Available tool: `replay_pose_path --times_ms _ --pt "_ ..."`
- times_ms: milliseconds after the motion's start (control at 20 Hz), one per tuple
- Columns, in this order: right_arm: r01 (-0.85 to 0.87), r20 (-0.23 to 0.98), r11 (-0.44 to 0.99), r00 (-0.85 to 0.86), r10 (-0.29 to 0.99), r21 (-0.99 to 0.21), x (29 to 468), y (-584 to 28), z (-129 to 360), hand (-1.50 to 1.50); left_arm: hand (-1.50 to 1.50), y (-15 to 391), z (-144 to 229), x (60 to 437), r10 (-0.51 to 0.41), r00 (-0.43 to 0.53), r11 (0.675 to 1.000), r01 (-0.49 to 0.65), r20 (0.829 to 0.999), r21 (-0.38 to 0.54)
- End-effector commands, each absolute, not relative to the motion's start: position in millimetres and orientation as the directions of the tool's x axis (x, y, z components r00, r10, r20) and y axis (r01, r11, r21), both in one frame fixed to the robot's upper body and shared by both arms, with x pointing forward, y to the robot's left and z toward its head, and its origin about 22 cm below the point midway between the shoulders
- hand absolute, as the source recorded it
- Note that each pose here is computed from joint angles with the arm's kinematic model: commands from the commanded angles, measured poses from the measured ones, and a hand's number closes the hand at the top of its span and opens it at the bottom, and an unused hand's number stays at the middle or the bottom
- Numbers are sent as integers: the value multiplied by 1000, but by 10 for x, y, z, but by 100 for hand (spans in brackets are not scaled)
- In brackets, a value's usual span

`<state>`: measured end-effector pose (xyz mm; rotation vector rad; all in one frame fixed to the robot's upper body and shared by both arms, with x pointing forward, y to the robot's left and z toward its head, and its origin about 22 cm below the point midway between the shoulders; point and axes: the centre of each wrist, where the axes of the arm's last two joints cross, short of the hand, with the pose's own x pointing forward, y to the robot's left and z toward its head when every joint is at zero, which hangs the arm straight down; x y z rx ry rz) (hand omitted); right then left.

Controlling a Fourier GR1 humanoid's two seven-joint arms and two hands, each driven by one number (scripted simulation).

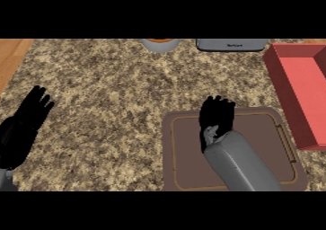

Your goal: Pick the sweet potato from the tray and place it in the cardboard box

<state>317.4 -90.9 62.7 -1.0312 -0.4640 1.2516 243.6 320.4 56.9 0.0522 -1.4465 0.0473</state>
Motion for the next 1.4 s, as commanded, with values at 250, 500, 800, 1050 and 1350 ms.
replay_pose_path --times_ms 250,500,800,1050,1350 --pt "-610 -375 -59 405 834 -790 3135 -905 493 -150 0 3056 566 2368 17 137 997 -83 990 -5" --pt "-661 -399 -51 389 830 -749 3099 -1083 244 -150 0 3234 454 2527 20 128 997 -76 992 -10" --pt "-653 -405 -51 405 820 -756 3088 -1161 322 -150 0 3304 463 2446 5 140 997 -73 990 5" --pt "-649 -403 -60 396 825 -759 3077 -1078 217 -150 0 3244 432 2613 0 125 998 -66 992 8" --pt "-604 -364 -94 343 866 -791 2995 -1126 77 150 0 3312 352 2430 -9 144 998 -61 989 18"
